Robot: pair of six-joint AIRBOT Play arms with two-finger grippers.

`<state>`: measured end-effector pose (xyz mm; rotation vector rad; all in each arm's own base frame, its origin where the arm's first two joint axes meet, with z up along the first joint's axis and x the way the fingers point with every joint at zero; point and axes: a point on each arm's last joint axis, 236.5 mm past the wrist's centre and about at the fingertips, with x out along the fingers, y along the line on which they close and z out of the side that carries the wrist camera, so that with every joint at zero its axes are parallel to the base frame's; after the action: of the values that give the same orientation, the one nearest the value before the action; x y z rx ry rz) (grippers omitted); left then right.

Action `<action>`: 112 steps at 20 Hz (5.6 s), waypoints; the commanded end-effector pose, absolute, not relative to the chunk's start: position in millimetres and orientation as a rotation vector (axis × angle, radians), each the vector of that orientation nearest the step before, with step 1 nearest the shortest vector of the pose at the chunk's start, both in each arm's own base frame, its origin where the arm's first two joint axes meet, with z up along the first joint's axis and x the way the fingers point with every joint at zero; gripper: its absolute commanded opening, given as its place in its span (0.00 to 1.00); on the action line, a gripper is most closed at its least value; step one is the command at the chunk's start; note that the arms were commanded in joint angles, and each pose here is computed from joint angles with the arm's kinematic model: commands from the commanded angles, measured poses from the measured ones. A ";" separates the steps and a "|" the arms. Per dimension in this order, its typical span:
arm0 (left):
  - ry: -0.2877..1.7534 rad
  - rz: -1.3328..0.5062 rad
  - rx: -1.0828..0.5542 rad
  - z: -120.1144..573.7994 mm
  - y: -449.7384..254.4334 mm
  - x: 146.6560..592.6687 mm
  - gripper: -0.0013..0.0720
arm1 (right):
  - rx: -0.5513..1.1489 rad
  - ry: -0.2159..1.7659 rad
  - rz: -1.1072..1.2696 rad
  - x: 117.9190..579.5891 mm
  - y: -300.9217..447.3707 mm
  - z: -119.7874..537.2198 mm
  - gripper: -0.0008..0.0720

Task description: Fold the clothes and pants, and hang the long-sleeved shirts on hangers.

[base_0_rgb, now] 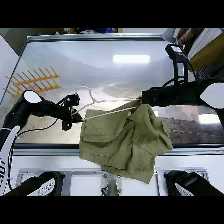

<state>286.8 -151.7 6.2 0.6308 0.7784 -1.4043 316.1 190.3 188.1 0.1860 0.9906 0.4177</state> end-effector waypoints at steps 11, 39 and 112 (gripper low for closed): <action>0.763 -1.464 0.648 7.4 -153.1 277.1 0.04 | 0.201 0.933 0.661 316.5 253.1 197.4 0.03; 0.716 -1.477 0.625 14.1 -161.4 278.6 0.04 | 0.155 0.848 0.858 279.1 340.1 230.1 0.03; 0.727 -1.502 0.619 14.4 -161.3 272.3 0.04 | 0.033 0.353 1.536 297.0 180.5 134.8 0.86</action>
<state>272.4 -161.4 14.7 0.6182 0.7261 -1.5011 294.9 163.6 142.1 0.0280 0.3616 1.5022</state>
